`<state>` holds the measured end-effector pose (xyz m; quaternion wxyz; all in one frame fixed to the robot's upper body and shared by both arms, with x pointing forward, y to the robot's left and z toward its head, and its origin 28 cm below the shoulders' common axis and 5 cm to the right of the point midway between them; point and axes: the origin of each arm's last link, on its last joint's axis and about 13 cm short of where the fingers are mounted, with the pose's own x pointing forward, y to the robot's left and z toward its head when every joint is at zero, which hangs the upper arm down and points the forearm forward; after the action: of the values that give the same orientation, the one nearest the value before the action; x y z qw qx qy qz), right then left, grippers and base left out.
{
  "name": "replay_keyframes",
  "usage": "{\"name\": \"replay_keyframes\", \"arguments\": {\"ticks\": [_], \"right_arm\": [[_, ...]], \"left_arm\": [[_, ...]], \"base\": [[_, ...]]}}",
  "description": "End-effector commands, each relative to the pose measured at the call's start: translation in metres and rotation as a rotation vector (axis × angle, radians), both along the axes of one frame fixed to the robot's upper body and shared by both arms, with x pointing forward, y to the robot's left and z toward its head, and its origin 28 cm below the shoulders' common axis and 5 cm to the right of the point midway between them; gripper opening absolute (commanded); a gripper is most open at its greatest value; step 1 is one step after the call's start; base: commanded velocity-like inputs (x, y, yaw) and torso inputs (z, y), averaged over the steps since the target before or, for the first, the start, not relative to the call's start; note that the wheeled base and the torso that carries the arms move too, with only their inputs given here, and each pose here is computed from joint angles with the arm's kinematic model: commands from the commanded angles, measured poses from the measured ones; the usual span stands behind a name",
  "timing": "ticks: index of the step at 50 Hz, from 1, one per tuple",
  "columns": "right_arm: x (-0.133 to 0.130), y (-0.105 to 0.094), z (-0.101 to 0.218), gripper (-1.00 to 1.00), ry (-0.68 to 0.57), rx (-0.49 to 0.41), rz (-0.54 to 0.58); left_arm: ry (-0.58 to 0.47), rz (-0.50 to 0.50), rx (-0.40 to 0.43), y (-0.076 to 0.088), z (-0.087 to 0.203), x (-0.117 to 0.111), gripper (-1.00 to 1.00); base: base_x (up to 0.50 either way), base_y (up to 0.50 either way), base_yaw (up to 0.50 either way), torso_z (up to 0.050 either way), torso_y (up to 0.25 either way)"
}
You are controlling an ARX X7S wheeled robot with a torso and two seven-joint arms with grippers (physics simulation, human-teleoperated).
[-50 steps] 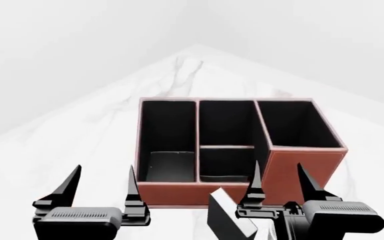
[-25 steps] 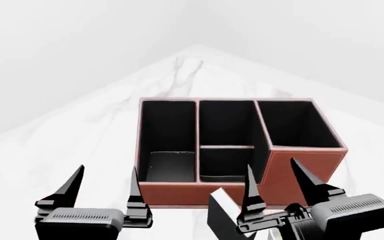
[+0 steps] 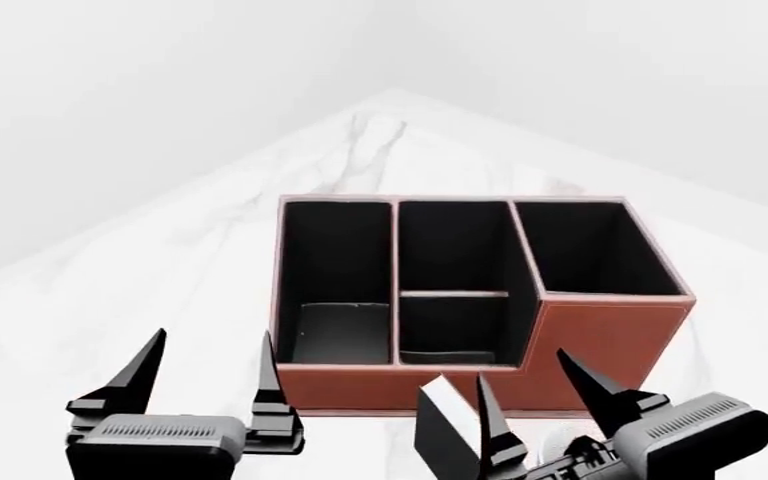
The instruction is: Pick up the book and place it in the right compartment of the caddy.
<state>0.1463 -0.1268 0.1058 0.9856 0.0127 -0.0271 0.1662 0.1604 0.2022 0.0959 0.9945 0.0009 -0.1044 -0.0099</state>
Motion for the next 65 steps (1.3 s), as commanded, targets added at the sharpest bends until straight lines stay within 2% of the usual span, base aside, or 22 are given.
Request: {"name": "replay_keyframes", "arguments": {"ticks": [1,27,53,65], "right_arm": [[-0.005,-0.001,-0.007,1.00,0.055,0.006,0.022],[-0.011,0.008,-0.037,1.00,0.145,0.025,0.080],[-0.009,0.008,-0.064,1.00,0.198,0.048,0.075],[-0.008,0.005,-0.068,1.00,0.215,0.016,0.066]], "left_arm": [[0.001,0.000,-0.001,0.000,0.000,0.000,1.00],[0.005,-0.002,-0.002,-0.001,-0.001,0.001,1.00],[0.010,-0.002,-0.002,-0.001,-0.003,0.002,1.00],[0.010,-0.003,-0.001,-0.002,-0.003,0.002,1.00]], "base": [[0.00,0.00,0.00,0.000,0.000],[0.00,0.00,0.00,0.000,0.000],[0.00,0.00,0.00,0.000,0.000],[0.00,0.00,0.00,0.000,0.000]]}}
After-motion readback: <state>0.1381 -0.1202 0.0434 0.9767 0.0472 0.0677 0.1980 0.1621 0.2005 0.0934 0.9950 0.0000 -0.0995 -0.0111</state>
